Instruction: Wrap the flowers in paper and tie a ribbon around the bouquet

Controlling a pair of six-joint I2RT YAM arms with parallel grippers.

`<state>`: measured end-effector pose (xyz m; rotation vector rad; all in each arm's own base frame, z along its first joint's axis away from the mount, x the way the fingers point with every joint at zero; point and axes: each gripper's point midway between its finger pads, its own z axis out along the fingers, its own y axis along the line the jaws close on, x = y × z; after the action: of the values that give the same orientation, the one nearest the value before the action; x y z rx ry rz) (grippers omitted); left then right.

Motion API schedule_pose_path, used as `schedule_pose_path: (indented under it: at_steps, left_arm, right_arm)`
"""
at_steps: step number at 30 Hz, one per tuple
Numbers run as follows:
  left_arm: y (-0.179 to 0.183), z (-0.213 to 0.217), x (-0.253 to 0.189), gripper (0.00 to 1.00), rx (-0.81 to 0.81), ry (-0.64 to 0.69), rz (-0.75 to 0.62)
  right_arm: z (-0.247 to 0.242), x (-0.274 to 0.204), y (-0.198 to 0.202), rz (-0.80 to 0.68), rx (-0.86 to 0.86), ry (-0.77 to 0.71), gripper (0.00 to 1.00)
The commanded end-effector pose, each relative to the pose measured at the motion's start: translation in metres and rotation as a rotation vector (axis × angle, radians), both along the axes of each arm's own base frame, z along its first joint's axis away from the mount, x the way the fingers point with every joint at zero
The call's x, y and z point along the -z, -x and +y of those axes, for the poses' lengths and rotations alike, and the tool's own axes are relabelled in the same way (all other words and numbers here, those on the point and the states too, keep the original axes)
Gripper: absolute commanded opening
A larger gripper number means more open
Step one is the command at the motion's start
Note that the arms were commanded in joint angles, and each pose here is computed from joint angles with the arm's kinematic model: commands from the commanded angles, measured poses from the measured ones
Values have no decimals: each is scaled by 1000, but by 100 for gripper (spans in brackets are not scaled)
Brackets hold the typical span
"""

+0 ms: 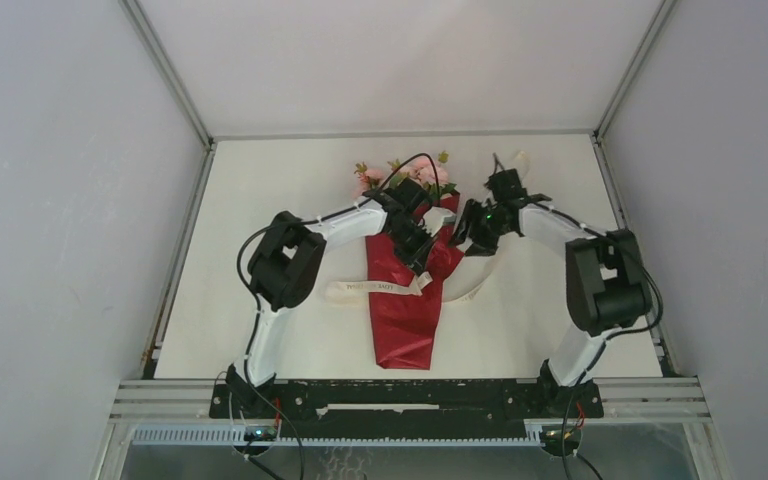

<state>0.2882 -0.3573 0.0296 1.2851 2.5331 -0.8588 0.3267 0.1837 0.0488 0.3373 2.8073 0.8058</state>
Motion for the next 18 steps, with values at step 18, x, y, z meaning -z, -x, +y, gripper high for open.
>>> schedule_pose_path:
  at_steps: [18]
  left_arm:
    - [0,-3,8,0,5,19,12]
  right_arm:
    - [-212,1,-150,-38,331,537,90]
